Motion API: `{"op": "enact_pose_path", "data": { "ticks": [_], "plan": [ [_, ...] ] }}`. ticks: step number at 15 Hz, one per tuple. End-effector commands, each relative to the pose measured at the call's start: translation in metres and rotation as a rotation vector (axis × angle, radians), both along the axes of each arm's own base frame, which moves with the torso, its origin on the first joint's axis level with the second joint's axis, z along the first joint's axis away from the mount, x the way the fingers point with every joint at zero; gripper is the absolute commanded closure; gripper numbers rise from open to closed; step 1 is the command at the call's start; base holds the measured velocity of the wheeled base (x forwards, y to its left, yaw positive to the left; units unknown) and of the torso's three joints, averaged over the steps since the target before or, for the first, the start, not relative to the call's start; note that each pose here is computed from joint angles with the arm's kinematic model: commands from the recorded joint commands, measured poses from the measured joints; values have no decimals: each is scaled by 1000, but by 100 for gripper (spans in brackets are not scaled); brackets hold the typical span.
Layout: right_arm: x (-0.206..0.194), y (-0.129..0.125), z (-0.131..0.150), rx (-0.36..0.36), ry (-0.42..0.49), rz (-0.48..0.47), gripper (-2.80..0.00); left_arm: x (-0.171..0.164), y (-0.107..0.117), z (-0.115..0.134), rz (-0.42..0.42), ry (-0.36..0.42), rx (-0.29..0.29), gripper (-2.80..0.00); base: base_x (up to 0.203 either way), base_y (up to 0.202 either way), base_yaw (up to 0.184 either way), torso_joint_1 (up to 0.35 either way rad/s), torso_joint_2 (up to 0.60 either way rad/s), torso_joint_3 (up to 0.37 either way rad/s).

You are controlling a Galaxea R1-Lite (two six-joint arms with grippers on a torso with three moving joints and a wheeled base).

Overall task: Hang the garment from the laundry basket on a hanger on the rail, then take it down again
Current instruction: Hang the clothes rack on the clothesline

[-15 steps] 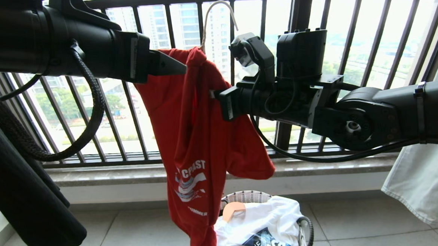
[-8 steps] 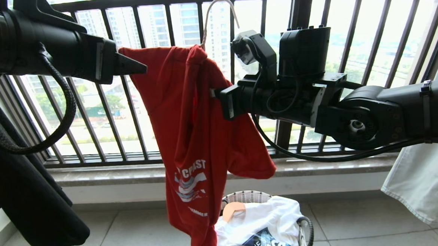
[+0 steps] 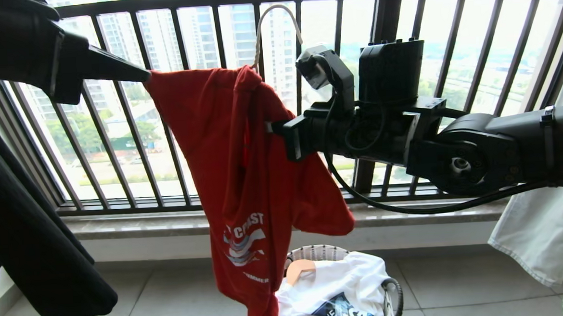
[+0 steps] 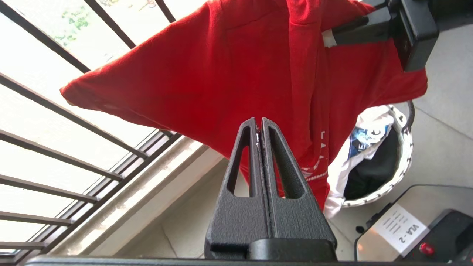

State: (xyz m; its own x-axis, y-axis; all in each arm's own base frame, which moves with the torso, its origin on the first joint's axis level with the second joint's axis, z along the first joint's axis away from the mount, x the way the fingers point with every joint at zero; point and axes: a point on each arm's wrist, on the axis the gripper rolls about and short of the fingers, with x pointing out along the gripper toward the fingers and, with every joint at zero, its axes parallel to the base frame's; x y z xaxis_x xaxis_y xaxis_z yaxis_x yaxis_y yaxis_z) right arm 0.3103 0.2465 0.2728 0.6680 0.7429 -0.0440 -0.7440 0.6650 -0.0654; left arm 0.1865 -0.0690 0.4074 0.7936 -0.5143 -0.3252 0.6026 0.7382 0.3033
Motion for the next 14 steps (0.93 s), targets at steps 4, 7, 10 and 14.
{"op": "enact_pose_path", "data": {
  "ticks": [4, 7, 10, 14],
  "plan": [
    [-14, -5, -8, -14, 39, 216, 0, 0, 5, -14, -101, 101, 104, 0, 0, 0, 0, 0, 0, 0],
    [-16, -8, -20, -29, 73, 351, 0, 7, 2, -23, -137, 144, 106, 0, 0, 0, 0, 0, 0, 0],
    [-12, -16, -32, -84, 40, 414, 0, 1, 3, -34, -173, 201, 134, 0, 0, 0, 0, 0, 0, 0],
    [-11, -16, -39, -103, 36, 454, 0, -20, 6, -34, -267, 218, 97, 0, 0, 0, 0, 0, 0, 0]
  ]
}}
